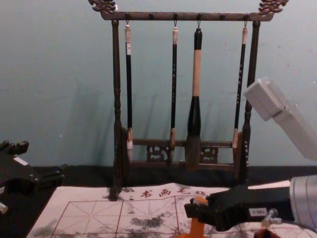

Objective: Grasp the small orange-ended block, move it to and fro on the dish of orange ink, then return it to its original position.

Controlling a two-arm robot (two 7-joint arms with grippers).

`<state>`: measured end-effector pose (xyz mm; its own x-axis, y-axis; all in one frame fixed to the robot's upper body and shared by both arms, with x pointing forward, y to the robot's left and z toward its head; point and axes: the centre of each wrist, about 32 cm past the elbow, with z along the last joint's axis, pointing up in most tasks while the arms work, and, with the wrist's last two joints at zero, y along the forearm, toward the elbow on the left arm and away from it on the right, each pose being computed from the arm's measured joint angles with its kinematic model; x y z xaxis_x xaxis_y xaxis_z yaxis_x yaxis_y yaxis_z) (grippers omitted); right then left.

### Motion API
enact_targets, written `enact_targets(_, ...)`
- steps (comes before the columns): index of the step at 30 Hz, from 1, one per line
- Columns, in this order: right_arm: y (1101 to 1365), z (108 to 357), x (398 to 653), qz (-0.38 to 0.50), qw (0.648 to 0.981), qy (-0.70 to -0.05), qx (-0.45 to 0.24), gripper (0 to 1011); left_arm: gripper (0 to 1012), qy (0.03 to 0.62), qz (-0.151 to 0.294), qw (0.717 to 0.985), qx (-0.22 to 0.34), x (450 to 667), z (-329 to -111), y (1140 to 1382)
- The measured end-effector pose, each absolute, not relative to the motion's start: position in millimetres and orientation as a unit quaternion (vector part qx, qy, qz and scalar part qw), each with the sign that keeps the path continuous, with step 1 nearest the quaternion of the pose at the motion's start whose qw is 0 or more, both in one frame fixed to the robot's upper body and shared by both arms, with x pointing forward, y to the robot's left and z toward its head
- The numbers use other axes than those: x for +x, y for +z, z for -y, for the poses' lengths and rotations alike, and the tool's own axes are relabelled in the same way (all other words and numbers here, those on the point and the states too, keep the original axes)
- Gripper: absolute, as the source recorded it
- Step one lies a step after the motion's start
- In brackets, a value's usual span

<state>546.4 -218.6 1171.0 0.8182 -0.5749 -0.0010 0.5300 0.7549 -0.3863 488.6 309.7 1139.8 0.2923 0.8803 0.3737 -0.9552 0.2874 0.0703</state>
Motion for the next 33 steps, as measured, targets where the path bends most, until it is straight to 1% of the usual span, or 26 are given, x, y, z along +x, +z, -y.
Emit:
enact_targets(18, 1174.9, 231.9, 532.3, -0.058, 0.938, -0.285, -0.187, 40, 1010, 0.58, 0.132, 0.791, 0.141, 488.6, -309.6, 1139.8)
enact_targets(33, 1173.2, 233.1, 522.4, -0.063, 0.941, -0.274, -0.186, 40, 1010, 0.58, 0.132, 0.791, 0.141, 488.6, -309.7, 1139.8)
